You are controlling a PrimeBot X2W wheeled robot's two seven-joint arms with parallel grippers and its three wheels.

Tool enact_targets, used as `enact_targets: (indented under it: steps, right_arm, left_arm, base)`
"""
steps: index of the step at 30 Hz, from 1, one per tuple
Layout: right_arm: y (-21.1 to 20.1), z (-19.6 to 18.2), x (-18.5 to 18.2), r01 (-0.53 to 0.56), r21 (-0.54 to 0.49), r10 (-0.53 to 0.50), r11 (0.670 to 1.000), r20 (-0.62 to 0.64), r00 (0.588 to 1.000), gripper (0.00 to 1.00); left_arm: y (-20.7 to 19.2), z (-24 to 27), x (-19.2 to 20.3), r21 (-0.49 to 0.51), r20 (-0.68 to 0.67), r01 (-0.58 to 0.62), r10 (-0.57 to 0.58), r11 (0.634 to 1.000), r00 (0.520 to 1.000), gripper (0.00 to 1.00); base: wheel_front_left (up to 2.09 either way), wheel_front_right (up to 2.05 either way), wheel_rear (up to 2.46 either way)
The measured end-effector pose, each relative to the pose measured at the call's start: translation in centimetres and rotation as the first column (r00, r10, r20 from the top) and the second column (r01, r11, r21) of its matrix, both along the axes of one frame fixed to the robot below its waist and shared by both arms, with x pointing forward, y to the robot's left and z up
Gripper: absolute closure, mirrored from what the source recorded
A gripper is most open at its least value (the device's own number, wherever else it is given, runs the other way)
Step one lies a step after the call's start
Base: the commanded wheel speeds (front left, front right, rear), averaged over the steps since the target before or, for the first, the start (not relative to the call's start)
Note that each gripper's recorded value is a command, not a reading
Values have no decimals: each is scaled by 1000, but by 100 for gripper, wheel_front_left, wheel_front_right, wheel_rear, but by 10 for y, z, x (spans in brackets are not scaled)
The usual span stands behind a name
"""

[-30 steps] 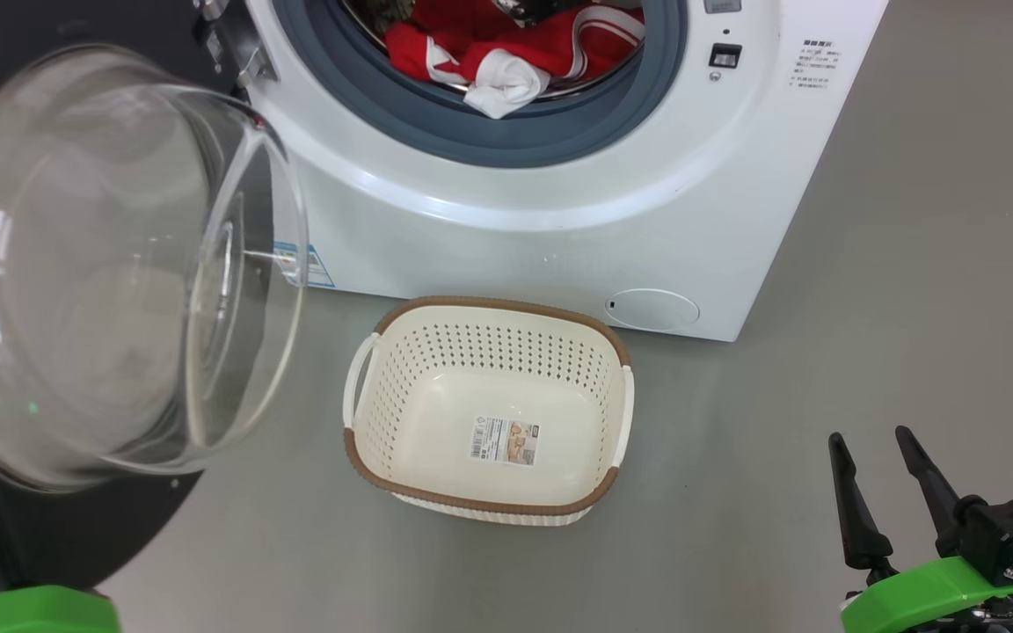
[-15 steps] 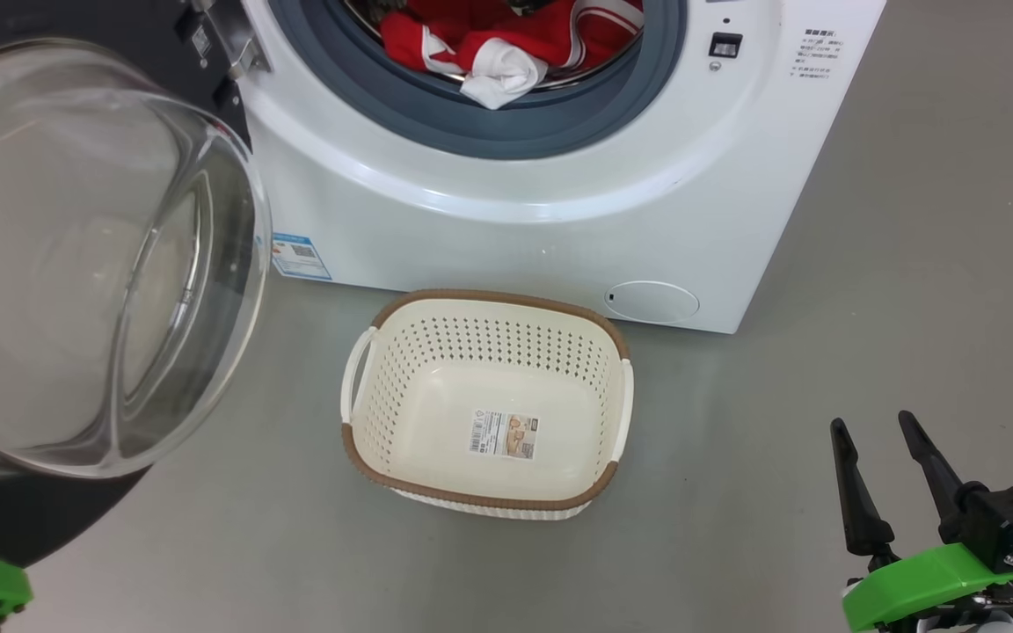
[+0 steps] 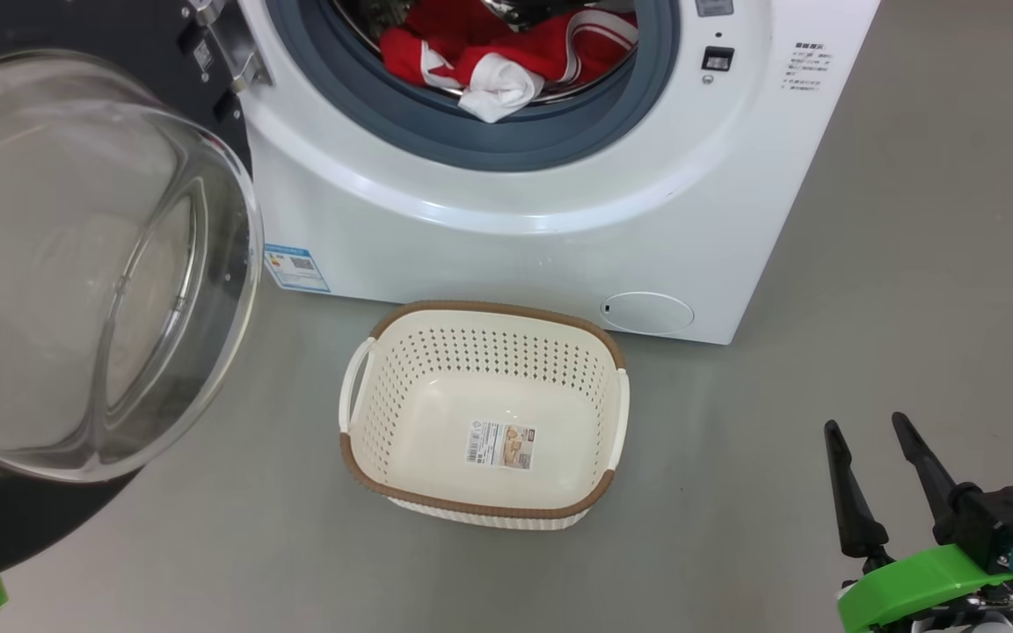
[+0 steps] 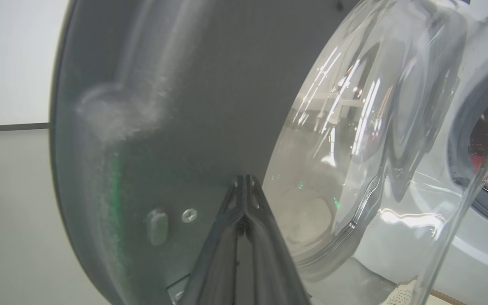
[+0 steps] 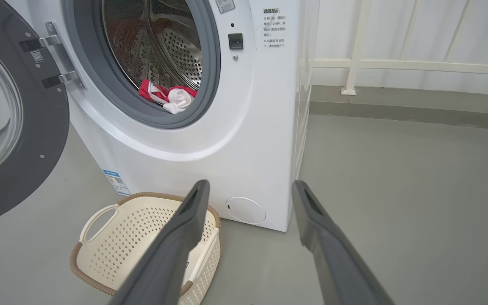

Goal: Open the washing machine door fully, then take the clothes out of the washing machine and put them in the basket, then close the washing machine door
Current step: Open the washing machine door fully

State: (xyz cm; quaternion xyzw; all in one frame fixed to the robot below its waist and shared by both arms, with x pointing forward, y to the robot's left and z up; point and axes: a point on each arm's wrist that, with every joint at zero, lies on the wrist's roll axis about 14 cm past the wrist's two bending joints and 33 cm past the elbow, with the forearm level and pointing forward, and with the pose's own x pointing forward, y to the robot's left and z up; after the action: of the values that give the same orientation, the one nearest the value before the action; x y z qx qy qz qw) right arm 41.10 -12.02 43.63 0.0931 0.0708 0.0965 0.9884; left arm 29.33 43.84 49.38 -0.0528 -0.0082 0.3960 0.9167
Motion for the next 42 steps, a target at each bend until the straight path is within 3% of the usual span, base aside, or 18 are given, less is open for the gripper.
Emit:
enact_targets:
  steps: [13, 25, 26, 27, 28, 29, 30, 31, 42]
  right_arm:
    - [3, 3, -8, -9, 6, 9, 1000, 2, 1000, 0]
    - [0, 9, -13, -1, 6, 1, 1000, 19, 1000, 0]
    - [-1, 9, -14, 1, 5, -1, 1000, 20, 1000, 0]
    - [-2, 9, -14, 3, 5, -3, 1000, 21, 1000, 0]
    - [-3, 10, -15, 5, 5, -5, 1000, 21, 1000, 0]
    - [-4, 10, -15, 8, 4, -8, 1000, 22, 1000, 0]
    - [-4, 10, -15, 8, 4, -8, 1000, 22, 1000, 0]
    - [-5, 11, -16, 11, 4, -11, 1000, 23, 1000, 0]
    - [-21, 16, -25, 61, 14, -62, 998, 35, 997, 0]
  left_arm:
    - [-45, 3, -8, 36, 24, 94, -95, 995, 995, 100]
    - [-115, 10, -4, 37, 46, 257, -258, 966, 965, 100]
    - [-121, 10, -2, 29, 47, 273, -275, 961, 960, 93]
    - [-126, 10, -1, 23, 48, 290, -291, 957, 956, 76]
    - [-131, 12, 1, 23, 54, 304, -305, 952, 951, 54]
    - [-136, 13, 3, 20, 58, 319, -319, 948, 946, 38]
    - [-136, 13, 3, 20, 58, 319, -319, 948, 946, 13]
    - [-141, 15, 6, 17, 63, 334, -334, 943, 940, 0]
    - [-198, 17, 34, -12, 77, 533, -530, 846, 844, 0]
  base:
    - [0, 0, 0]
    - [0, 0, 0]
    - [0, 0, 0]
    - [0, 0, 0]
    - [0, 0, 0]
    - [0, 0, 0]
    - [0, 0, 0]
    - [0, 0, 0]
    - [0, 0, 0]
